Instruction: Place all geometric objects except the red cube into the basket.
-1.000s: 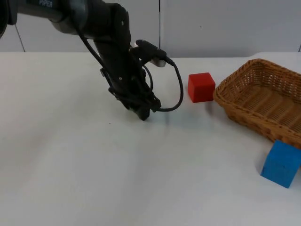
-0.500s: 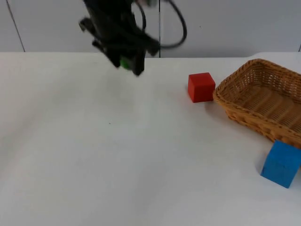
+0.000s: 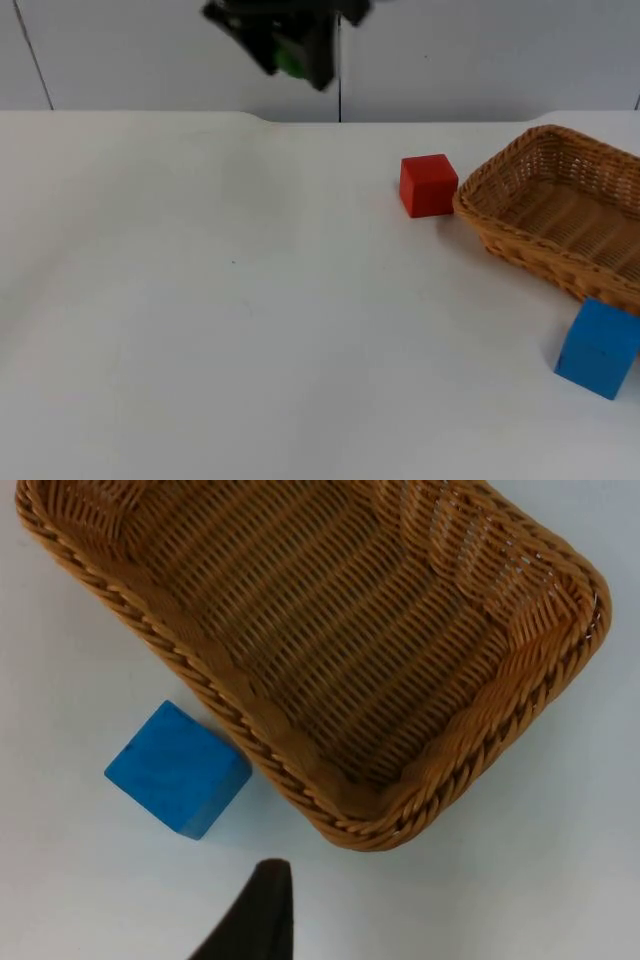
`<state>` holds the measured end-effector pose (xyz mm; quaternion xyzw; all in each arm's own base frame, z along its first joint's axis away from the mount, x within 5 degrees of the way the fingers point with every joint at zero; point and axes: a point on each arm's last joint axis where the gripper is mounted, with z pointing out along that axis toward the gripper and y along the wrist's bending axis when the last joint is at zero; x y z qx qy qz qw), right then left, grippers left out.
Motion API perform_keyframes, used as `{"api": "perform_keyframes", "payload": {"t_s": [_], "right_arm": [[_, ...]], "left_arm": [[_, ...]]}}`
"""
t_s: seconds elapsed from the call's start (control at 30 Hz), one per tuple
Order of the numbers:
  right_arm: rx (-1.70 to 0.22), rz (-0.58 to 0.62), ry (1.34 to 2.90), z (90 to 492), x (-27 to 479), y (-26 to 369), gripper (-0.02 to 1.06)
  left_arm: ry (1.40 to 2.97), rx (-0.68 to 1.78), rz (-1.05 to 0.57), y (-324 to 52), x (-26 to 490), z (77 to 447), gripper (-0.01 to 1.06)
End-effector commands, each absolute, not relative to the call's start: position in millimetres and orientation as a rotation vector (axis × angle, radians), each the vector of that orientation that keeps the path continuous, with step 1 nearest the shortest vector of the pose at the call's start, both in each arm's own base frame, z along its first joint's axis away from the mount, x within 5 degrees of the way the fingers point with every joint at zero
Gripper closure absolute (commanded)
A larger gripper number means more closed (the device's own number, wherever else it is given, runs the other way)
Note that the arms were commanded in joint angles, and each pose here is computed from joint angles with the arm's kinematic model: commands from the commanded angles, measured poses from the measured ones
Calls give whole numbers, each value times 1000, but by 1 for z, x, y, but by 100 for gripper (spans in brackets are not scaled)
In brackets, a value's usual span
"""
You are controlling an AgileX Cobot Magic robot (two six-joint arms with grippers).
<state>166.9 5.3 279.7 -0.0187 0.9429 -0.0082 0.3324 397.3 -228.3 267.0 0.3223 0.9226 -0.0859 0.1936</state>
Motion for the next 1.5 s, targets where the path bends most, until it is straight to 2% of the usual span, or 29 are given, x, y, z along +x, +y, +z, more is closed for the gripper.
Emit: {"api": "perform_keyframes", "payload": {"t_s": [0.0, 0.03, 0.2, 0.23, 0.37, 0.53, 0.87, 0.97, 1.07, 1.13, 1.17, 1.3, 1.47], "right_arm": [[-38, -16, 2448, 281, 168, 5, -1], [-38, -16, 2448, 281, 168, 5, -1], [-38, -16, 2448, 281, 168, 5, -1], [-38, -16, 2448, 281, 168, 5, -1], [-38, -16, 2448, 281, 168, 5, -1], [-23, 9, 2449, 281, 167, 6, -1], [-23, 9, 2447, 281, 168, 6, -1], [-23, 9, 2447, 281, 168, 6, -1], [-23, 9, 2447, 281, 168, 6, -1], [-23, 9, 2447, 281, 168, 6, -1], [-23, 9, 2447, 281, 168, 6, -1], [-22, 11, 2448, 281, 168, 6, -1], [-21, 14, 2446, 281, 167, 6, -1]], "left_arm": [[2488, 982, -283, -271, 384, 259, 105], [2488, 982, -283, -271, 384, 259, 105], [2350, 1143, -288, -338, 361, 233, 105], [2350, 1143, -288, -338, 361, 233, 105], [2272, 1227, -318, -381, 346, 215, 105], [2184, 1248, -360, -418, 344, 201, 105], [2171, 1245, -375, -440, 359, 160, 105], [2187, 1242, -387, -441, 359, 150, 102], [2209, 1242, -410, -443, 358, 142, 85], [2213, 1244, -409, -443, 357, 140, 68], [2213, 1244, -409, -443, 357, 140, 68], [2237, 1257, -405, -442, 356, 138, 36], [2283, 1262, -450, -442, 352, 145, 22]]}}
